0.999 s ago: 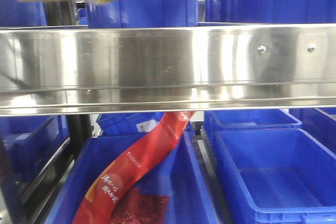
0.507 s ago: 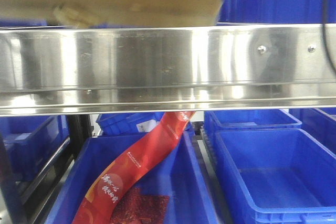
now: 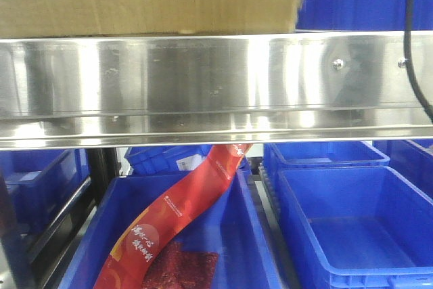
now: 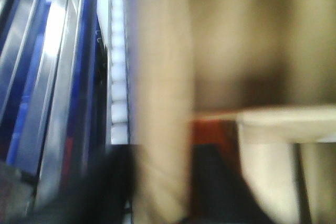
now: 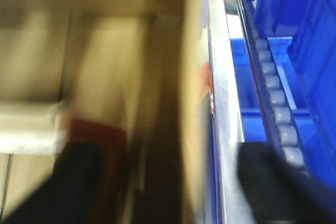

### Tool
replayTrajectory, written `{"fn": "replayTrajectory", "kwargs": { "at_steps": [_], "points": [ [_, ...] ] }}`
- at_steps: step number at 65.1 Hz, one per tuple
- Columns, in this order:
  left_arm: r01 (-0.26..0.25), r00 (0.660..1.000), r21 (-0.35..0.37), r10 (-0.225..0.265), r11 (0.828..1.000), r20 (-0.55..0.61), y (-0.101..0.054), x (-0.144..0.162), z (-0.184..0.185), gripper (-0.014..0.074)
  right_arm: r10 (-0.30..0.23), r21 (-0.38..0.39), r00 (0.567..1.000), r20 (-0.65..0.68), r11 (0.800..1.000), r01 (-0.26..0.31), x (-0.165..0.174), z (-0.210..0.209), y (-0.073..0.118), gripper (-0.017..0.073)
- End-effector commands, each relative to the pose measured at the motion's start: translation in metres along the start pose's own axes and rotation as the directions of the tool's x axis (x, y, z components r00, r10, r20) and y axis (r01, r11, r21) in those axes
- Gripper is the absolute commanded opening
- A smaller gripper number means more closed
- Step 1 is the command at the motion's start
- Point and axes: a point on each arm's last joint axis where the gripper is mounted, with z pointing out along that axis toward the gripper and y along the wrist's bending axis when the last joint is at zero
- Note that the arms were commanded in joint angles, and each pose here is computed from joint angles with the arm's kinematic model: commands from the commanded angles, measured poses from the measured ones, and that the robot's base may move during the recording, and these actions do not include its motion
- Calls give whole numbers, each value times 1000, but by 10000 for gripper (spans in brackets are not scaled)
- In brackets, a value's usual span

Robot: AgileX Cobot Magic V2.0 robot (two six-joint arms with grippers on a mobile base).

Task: Stack two boxes on right shelf middle

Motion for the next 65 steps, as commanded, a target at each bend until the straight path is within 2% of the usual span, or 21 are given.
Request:
{"fn": "replayTrajectory", "kwargs": {
  "at_steps": [1,19,24,27,33,39,40,42,47,50,52,59,65],
  "points": [
    [2,999,19,-3,1000,46,-2,-5,-8,411,-11,4,999,49,1000,11,-7,-4,-3,482],
    [4,997,22,-6,1000,82,-1,-11,-22,434,10,-17,995,102,1000,-9,-17,-31,-10,473],
    [5,995,25,-8,1000,104,-1,-14,-30,407,-14,-19,993,117,1000,16,-19,-39,-12,426],
    [2,994,23,-5,1000,114,-1,-15,-32,365,-28,-18,992,122,999,30,-20,-42,-13,365],
    [2,994,21,-4,1000,109,-1,-15,-32,171,-27,-18,992,122,999,30,-20,-42,-13,195],
    [9,993,37,-13,999,116,-2,-15,-33,-87,-29,-21,992,125,999,32,-20,-42,-12,-45],
    [8,993,39,-12,999,118,-2,-15,-34,-114,-29,-21,992,126,999,32,-20,-42,-13,-81],
    [11,993,45,-16,999,115,-2,-15,-35,-109,-32,-20,991,127,999,35,-20,-44,-13,-170],
    [26,993,75,-34,997,113,-4,-14,-44,-111,-31,-25,990,139,999,35,-22,-48,-14,-162],
    [26,992,87,-37,996,122,-5,-14,-51,-111,-60,-29,986,157,997,65,-24,-51,-14,-162],
    [19,991,96,-32,995,133,-7,-13,-57,-111,-80,-32,983,166,996,87,-24,-52,-14,-162],
    [-17,979,123,-9,992,202,-15,-4,-69,-111,-88,-60,975,205,993,102,-22,-55,-14,-162],
    [-29,961,167,-19,985,276,-21,12,-75,-111,-97,-102,963,251,987,126,-13,-56,-15,-162]
  ]
}}
